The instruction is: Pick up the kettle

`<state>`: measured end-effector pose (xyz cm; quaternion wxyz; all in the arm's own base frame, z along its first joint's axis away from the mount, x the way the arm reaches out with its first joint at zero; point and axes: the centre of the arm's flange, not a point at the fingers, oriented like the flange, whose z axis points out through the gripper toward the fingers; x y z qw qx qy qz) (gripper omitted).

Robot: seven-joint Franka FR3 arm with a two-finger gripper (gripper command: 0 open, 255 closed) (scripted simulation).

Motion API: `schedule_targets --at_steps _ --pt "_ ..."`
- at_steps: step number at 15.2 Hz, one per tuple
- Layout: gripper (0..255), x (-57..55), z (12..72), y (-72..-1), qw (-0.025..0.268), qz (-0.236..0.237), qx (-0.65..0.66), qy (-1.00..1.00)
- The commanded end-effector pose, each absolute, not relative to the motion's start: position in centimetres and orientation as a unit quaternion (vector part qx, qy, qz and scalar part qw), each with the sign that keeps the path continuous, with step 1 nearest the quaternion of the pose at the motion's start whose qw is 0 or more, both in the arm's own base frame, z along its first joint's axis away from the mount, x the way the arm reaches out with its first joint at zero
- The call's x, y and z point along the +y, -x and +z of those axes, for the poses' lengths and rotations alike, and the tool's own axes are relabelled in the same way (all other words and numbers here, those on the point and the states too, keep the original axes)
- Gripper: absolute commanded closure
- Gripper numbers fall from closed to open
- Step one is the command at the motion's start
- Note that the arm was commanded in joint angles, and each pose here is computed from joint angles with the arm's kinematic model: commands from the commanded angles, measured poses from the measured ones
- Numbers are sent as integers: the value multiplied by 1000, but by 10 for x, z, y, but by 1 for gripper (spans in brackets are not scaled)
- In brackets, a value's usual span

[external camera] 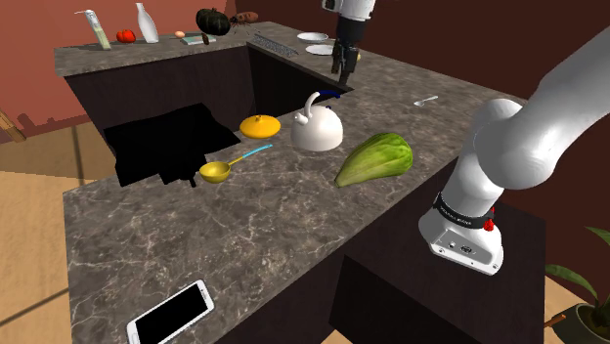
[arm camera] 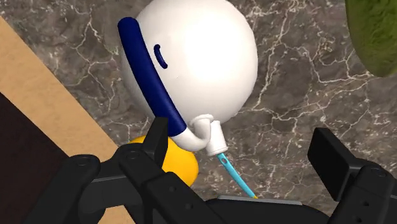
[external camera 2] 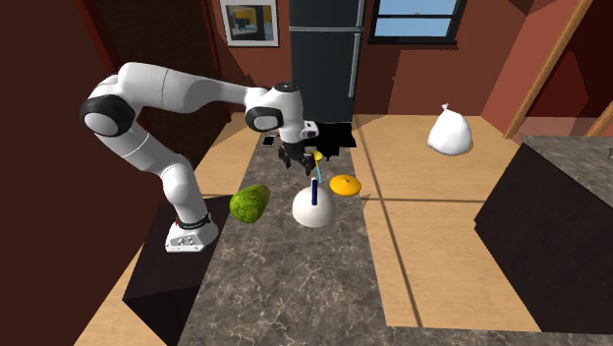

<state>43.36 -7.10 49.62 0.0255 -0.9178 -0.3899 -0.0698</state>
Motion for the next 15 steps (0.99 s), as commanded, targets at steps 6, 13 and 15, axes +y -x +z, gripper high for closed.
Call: schedule_targets --at_steps 6,13,15 --pt "0 -46 444 -506 59 -90 -554 826" --pt "0 -35 404 -522 67 -95 -592 797" --pt "0 -35 394 -522 67 -95 -592 797"
